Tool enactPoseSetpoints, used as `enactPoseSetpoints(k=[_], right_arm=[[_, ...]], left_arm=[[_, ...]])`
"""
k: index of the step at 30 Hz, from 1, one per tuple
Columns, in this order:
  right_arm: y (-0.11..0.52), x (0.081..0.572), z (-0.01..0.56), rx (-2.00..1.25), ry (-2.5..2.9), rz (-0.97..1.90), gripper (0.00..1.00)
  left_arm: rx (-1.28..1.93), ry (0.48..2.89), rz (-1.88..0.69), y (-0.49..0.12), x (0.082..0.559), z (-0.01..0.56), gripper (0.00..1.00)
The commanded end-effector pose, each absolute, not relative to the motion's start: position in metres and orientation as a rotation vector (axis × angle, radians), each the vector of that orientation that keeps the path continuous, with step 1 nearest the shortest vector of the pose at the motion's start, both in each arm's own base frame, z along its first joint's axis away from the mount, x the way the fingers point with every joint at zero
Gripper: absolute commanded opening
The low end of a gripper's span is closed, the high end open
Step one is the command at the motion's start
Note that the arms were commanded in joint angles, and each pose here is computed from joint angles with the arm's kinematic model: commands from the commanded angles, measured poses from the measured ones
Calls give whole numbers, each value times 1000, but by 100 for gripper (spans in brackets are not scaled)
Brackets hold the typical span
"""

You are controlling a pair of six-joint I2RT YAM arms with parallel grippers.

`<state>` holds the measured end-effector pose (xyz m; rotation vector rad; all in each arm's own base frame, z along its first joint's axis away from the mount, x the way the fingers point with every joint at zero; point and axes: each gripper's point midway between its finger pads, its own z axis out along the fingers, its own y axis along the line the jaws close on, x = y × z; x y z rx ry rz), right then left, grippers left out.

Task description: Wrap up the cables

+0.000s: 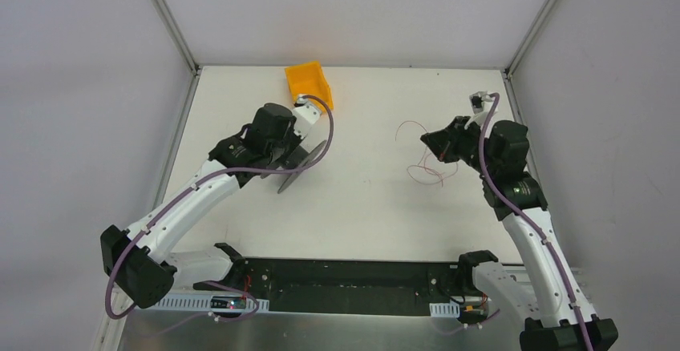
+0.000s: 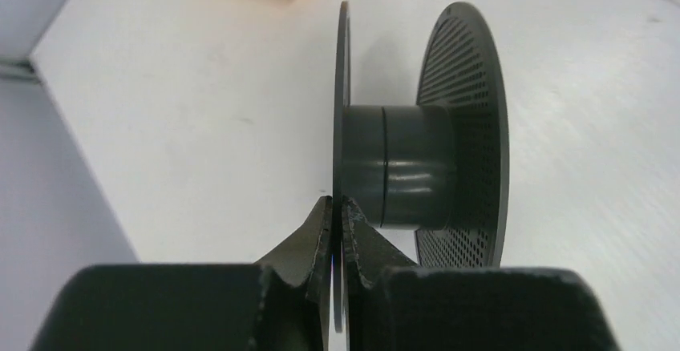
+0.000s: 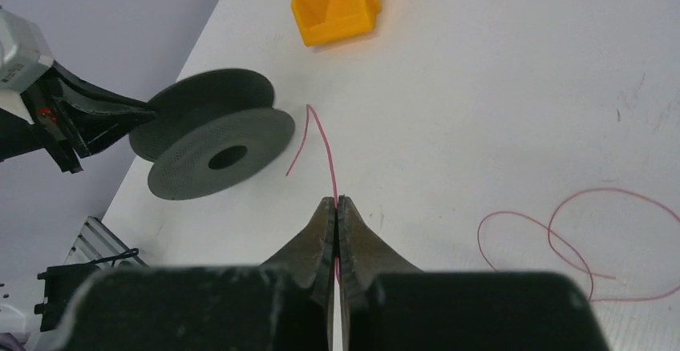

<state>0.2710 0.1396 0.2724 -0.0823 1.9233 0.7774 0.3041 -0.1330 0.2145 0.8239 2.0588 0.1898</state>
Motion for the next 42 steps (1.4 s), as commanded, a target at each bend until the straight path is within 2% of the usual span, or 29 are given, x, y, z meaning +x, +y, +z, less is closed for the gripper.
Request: enactPoseSetpoints(k=[1, 14, 23, 27, 30, 37, 39, 42], right_arm=[[160, 255, 301, -336, 1745, 852, 0], [163, 236, 305, -490, 1618, 828, 0], [170, 241, 298, -634, 1526, 770, 0], [178, 239, 297, -725, 1458, 773, 0], [186, 238, 291, -822, 1421, 767, 0], [203, 248, 296, -979, 1288, 738, 0], [211, 254, 298, -1049, 1228, 726, 0], [227, 262, 299, -1155, 1143, 729, 0]], left_arm=[[968, 2134, -190, -177, 260, 205, 0], [1066, 2040, -604, -229, 232, 237, 0], [1069, 2078, -650, -234, 228, 227, 1], [1069, 2082, -656, -235, 227, 226, 20], [1052, 2067, -651, -235, 230, 235, 29], [946, 2020, -607, -229, 239, 267, 40], [871, 2028, -603, -223, 243, 276, 46], [758, 2039, -673, -213, 245, 289, 46]])
